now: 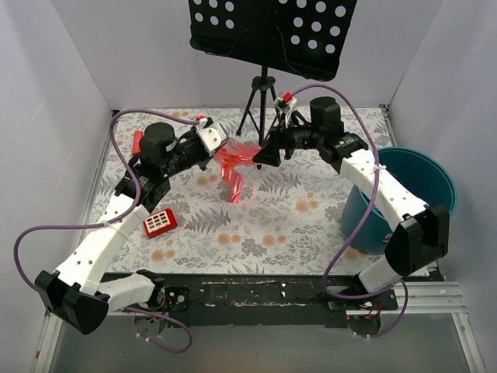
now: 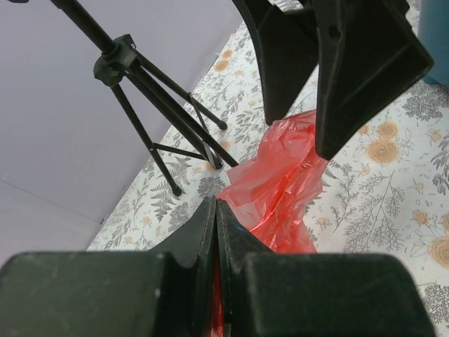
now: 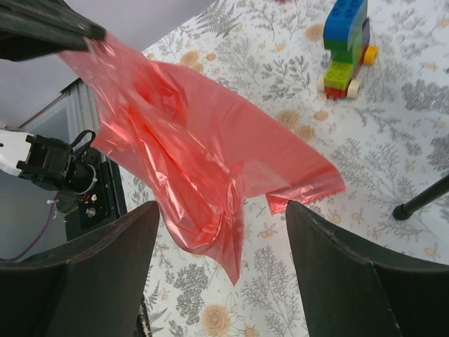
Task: Put the trash bags into the trash bin
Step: Unfold the trash bag at the center of the board.
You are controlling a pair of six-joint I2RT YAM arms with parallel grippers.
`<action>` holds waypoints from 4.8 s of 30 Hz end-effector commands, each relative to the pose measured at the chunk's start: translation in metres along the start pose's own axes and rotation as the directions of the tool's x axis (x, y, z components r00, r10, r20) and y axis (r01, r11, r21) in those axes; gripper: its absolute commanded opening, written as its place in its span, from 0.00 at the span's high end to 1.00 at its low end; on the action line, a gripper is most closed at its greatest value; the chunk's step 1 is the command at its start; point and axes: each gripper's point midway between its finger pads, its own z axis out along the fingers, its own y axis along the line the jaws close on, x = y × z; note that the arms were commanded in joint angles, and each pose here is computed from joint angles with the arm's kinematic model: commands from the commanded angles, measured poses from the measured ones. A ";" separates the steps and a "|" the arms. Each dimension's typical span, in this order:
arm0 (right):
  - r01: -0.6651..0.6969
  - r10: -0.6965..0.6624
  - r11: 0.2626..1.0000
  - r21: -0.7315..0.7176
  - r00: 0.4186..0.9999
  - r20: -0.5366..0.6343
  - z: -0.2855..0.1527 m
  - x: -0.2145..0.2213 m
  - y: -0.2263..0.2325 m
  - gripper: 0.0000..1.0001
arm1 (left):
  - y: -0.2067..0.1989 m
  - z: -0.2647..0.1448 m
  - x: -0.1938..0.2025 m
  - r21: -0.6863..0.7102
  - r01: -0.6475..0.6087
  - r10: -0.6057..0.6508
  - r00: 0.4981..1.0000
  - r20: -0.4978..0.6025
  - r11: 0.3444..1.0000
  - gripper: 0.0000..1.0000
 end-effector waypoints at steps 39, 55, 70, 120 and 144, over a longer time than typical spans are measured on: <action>-0.069 0.085 0.959 -0.274 0.995 0.047 -0.002 -0.039 0.033 0.12 | 0.013 -0.029 -0.015 -0.161 0.084 -0.075 0.995 0.062 0.983 1.00; -0.117 0.116 0.969 -0.217 0.993 -0.016 0.058 -0.011 0.018 0.55 | 0.014 -0.025 -0.022 -0.146 0.096 -0.084 0.993 0.084 0.985 1.00; 0.414 -0.414 0.895 0.165 0.910 -0.035 0.038 -0.059 0.002 0.99 | -0.007 -0.041 -0.033 0.007 0.145 -0.144 0.989 -0.038 0.989 0.28; 0.216 -0.208 0.893 0.394 0.976 -0.063 0.030 -0.030 -0.018 0.99 | 0.012 0.040 0.049 -0.163 0.258 -0.271 0.960 -0.065 0.952 1.00; 0.048 -0.063 0.849 0.526 0.998 0.010 0.018 -0.025 -0.083 0.99 | 0.048 -0.004 0.027 -0.326 0.195 -0.236 0.968 -0.089 0.925 1.00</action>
